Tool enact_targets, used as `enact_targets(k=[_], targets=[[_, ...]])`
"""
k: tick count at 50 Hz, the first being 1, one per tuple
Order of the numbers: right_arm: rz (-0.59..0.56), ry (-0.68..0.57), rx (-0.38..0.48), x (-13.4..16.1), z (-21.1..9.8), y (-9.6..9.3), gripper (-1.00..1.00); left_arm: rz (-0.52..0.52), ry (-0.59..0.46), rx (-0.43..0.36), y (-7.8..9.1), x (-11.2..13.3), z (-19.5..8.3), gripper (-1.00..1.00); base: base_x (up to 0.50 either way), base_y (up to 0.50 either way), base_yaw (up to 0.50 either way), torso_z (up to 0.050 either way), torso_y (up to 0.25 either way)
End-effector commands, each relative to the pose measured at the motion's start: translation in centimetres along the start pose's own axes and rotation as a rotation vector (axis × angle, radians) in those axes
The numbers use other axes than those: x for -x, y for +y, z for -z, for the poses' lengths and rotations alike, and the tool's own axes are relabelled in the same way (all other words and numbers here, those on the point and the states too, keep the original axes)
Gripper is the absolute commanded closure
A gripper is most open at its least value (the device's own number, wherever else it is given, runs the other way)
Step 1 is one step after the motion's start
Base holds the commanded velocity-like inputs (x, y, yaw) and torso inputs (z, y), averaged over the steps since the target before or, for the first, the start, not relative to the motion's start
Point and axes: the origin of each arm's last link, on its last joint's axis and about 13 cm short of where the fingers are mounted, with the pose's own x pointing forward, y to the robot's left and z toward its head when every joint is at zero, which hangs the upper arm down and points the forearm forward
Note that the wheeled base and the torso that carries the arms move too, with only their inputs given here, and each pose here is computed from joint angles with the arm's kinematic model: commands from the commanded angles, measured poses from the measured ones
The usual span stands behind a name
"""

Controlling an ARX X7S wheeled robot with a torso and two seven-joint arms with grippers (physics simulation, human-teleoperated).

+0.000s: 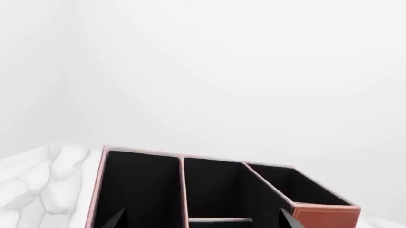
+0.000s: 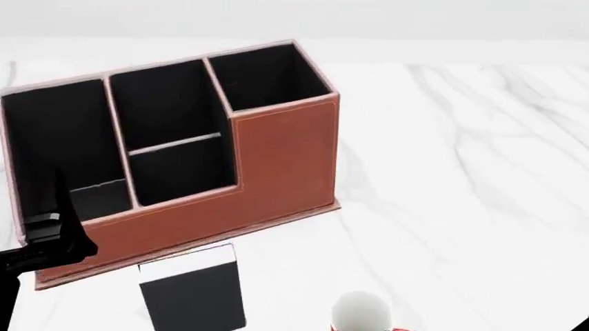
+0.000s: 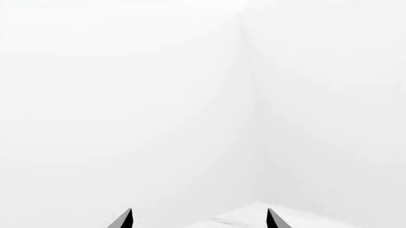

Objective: Pick up the book and place it in the front compartment of the caddy.

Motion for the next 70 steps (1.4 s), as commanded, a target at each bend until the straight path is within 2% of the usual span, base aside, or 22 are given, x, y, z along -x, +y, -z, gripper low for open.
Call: enact_targets(k=[1,34,43,46,57,62,70], targets=[[0.010,-0.024,0.000,0.2,-0.5,-0.2,-1.00,0.008,-0.007,0.006,0.0,0.0,0.0,-1.00,0.50,0.00,0.00,0.000,0.000],[0.038,-0.050,0.011,0.8,-1.6,-0.9,-1.00,0.024,0.002,0.011,-0.2,0.2,0.0,-1.00,0.50,0.00,0.00,0.000,0.001],[0.051,-0.061,0.031,0.8,-1.6,-1.0,-1.00,0.026,0.002,0.005,-0.2,0.1,0.0,-1.00,0.00,0.00,0.00,0.000,0.001],[0.030,-0.048,0.089,0.7,-1.6,-0.8,-1.00,0.027,0.004,0.004,-0.2,0.2,0.1,-1.00,0.00,0.00,0.00,0.000,0.000],[0.020,-0.045,0.088,0.7,-1.7,-0.8,-1.00,0.024,0.004,0.005,-0.2,0.1,0.0,-1.00,0.00,0.43,0.00,0.000,0.000],[0.030,-0.057,0.063,0.8,-1.8,-0.9,-1.00,0.023,0.003,0.004,-0.2,0.1,0.0,-1.00,0.00,0.50,0.00,0.000,0.000],[0.038,-0.057,0.063,0.8,-1.8,-0.9,-1.00,0.023,0.004,0.002,-0.2,0.1,0.0,-1.00,0.00,0.02,0.00,0.000,0.000]])
